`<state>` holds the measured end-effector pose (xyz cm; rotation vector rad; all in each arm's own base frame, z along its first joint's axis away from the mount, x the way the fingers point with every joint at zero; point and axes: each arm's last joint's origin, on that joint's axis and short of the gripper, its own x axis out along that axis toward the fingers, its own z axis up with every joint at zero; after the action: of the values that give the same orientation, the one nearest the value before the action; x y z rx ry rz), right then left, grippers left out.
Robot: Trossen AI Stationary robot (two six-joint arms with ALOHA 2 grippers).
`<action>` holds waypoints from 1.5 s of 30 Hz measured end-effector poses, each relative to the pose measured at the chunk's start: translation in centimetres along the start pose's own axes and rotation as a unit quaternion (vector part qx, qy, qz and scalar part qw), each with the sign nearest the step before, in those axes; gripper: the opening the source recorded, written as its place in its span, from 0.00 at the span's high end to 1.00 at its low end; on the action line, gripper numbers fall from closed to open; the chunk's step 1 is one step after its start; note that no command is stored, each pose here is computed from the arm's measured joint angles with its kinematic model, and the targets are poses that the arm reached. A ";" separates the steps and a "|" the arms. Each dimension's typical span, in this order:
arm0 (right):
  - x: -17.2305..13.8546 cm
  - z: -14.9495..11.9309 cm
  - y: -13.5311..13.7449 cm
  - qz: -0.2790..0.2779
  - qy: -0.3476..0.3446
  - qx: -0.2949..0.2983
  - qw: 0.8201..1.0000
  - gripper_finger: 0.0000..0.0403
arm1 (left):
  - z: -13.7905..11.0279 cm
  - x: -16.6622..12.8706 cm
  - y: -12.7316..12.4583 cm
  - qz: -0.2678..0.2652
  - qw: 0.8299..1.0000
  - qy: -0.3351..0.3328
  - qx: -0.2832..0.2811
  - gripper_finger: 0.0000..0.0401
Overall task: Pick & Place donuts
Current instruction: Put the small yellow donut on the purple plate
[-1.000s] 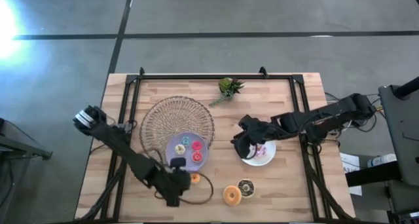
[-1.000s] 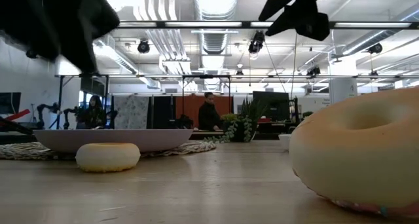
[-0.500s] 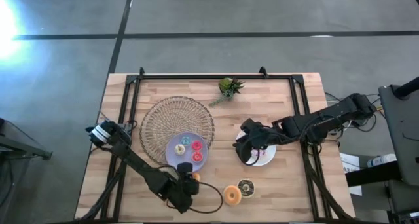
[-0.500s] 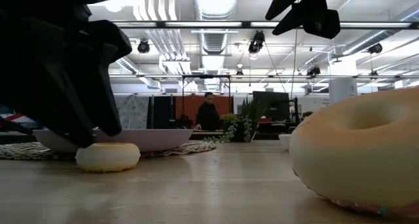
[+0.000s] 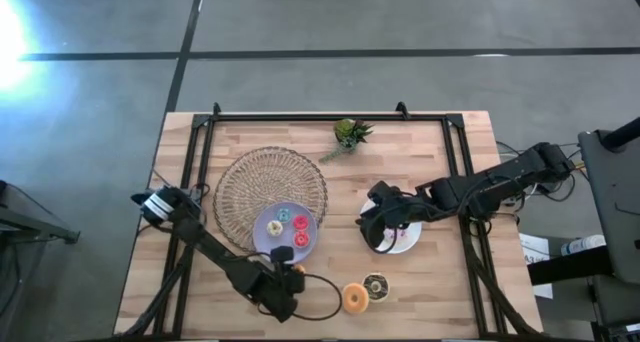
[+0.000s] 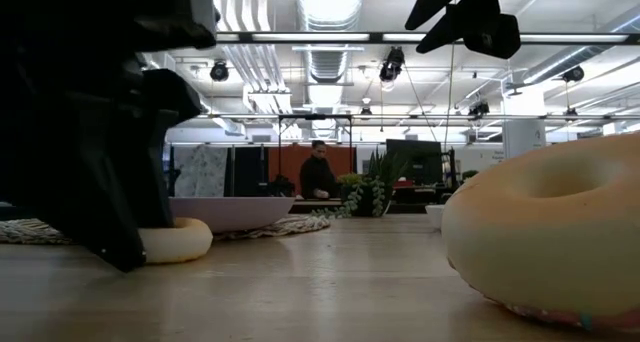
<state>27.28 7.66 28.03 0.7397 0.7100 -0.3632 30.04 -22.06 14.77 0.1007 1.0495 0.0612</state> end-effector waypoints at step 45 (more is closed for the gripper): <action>3.2 0.0 9.8 0.092 -0.068 -0.559 0.821 0.52 | 6.0 -15.8 14.2 -0.273 0.915 -0.215 -0.205 1.00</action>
<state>34.74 14.22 30.57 -0.3479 0.5781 0.2079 27.34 -9.79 32.95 -0.5427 0.5751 -0.2408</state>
